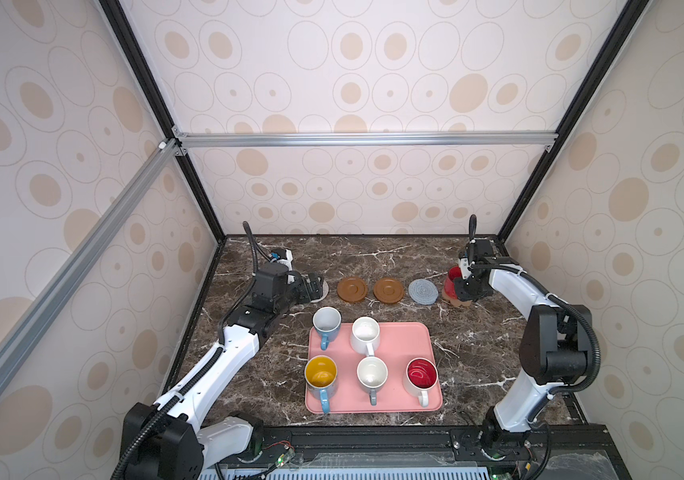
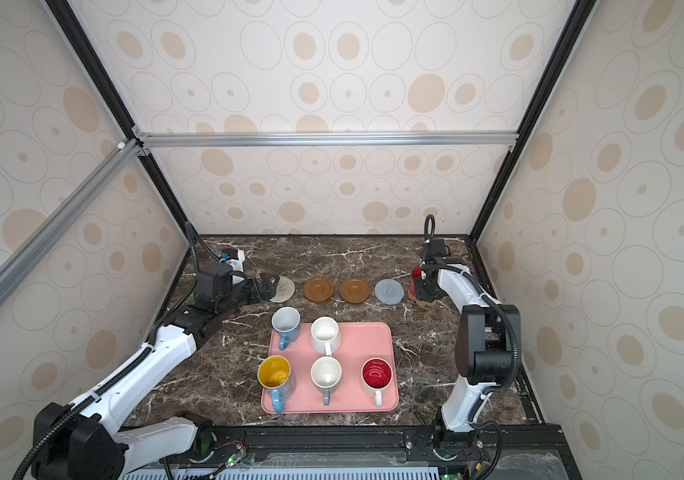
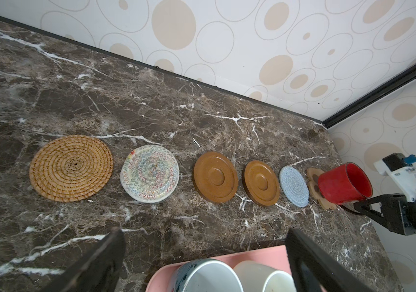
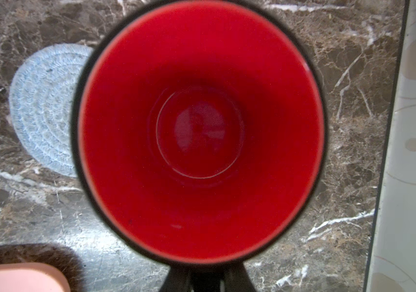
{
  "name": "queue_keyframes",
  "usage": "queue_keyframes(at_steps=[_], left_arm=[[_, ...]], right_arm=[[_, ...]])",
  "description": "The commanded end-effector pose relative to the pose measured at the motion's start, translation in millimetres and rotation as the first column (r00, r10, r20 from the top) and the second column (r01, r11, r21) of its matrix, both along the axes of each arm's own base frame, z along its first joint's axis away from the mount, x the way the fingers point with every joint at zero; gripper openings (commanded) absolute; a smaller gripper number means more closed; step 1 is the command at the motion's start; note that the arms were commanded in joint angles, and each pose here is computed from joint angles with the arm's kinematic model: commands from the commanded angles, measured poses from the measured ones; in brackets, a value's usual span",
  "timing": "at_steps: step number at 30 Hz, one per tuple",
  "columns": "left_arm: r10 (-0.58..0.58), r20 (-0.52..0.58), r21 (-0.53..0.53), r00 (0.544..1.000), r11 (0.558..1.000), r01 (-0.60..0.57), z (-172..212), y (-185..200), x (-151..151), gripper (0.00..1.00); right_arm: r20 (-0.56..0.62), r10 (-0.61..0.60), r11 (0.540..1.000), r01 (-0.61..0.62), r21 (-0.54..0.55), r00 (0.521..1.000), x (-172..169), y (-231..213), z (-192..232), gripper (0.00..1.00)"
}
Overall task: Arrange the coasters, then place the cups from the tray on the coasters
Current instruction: 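Lower the red mug onto the paw coaster with the right gripper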
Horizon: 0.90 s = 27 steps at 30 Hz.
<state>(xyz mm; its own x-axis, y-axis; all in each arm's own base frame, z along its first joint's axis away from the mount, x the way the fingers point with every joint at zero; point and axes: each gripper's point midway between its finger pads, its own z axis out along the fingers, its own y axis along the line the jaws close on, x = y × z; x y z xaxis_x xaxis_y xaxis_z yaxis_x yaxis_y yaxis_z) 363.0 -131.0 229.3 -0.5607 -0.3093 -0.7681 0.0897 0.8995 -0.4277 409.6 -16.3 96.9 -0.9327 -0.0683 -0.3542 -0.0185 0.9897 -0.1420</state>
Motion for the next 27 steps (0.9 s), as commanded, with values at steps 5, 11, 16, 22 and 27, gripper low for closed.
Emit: queue_keyframes(at_steps=[5, 11, 16, 22, 27], left_arm=[[-0.003, 0.04, -0.01, 0.999, 1.0, 0.003, 15.7, -2.0, 0.6, 1.0], [0.004, 0.041, -0.009, 0.999, 1.0, -0.004, 15.4, 0.0, -1.3, 1.0], [0.007, 0.04, -0.009, 0.999, 1.0, -0.006, 15.3, 0.9, -2.6, 1.0], [0.009, 0.04, -0.011, 0.999, 1.0, -0.009, 15.1, 1.5, -3.2, 1.0], [0.009, 0.037, -0.012, 0.999, 1.0, -0.009, 14.0, 1.3, -3.6, 1.0]], right_arm=[[0.079, -0.029, 0.999, 0.031, -0.035, 0.997, 21.3, -9.1, 16.6, 0.13], [0.073, -0.033, 0.999, 0.036, -0.035, 0.997, 23.1, -9.5, 11.7, 0.13], [0.081, -0.035, 0.999, 0.038, -0.032, 0.996, 24.6, -10.3, 12.1, 0.13], [0.083, -0.039, 0.999, 0.041, -0.023, 0.996, 26.0, -11.9, 11.5, 0.13], [0.081, -0.038, 0.999, 0.039, -0.009, 0.996, 26.7, -10.3, 9.1, 0.13]])
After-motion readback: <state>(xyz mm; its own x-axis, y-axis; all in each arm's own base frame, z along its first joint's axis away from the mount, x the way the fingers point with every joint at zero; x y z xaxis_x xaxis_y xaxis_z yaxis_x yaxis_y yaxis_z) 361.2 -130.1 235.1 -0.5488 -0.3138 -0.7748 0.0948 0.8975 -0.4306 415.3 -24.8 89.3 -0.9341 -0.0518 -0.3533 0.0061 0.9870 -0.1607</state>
